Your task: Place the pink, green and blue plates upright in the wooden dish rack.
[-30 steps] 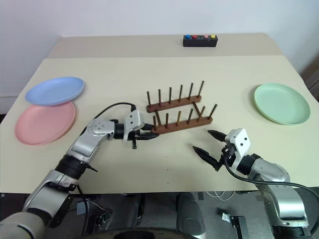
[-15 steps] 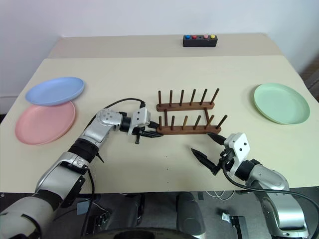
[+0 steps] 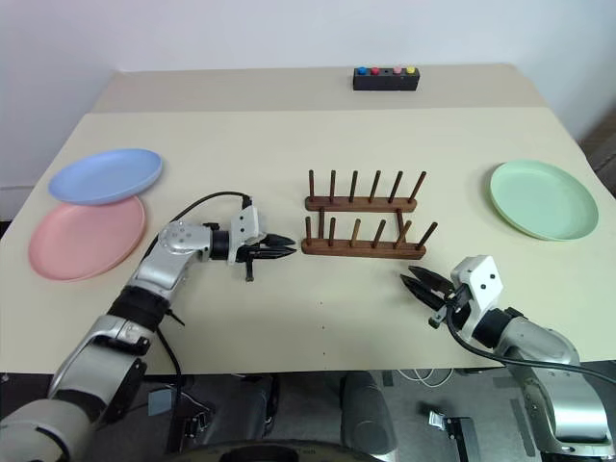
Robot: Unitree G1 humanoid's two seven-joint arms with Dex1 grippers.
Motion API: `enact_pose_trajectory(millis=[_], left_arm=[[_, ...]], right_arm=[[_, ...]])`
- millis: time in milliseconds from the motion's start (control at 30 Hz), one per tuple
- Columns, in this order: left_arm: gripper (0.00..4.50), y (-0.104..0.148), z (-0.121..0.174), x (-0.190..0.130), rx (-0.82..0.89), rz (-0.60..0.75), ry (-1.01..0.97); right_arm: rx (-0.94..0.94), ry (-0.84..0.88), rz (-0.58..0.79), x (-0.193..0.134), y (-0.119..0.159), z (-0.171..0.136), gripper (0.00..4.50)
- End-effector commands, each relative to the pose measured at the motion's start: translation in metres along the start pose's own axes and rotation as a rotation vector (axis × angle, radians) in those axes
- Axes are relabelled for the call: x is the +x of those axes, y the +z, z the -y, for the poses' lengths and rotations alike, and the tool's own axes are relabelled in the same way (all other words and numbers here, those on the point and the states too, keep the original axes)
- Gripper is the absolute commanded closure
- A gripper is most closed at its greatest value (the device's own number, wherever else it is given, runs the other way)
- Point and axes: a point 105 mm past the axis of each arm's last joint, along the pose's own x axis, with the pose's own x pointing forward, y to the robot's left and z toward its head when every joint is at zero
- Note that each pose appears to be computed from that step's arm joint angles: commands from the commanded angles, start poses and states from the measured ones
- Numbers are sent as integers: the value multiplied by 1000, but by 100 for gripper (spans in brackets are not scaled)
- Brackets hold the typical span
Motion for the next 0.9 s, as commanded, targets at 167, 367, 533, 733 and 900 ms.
enact_pose_trajectory(millis=[167,367,533,733,900], left_arm=[[412,12,7,-10,-5,33,31],[431,16,33,-10,-12,34,-42],[431,24,39,7,4,46,-21],[431,23,40,20,18,25,27],[431,23,32,28,-1,32,112]], right_arm=[[-55,-3,-1,-3,2,8,448],[-65,-7,-85,-2,-18,13,450],[-124,-50,-125,5,-24,21,450],[-204,-97,-168,18,-26,35,450],[-244,-124,-173,27,-22,45,450]])
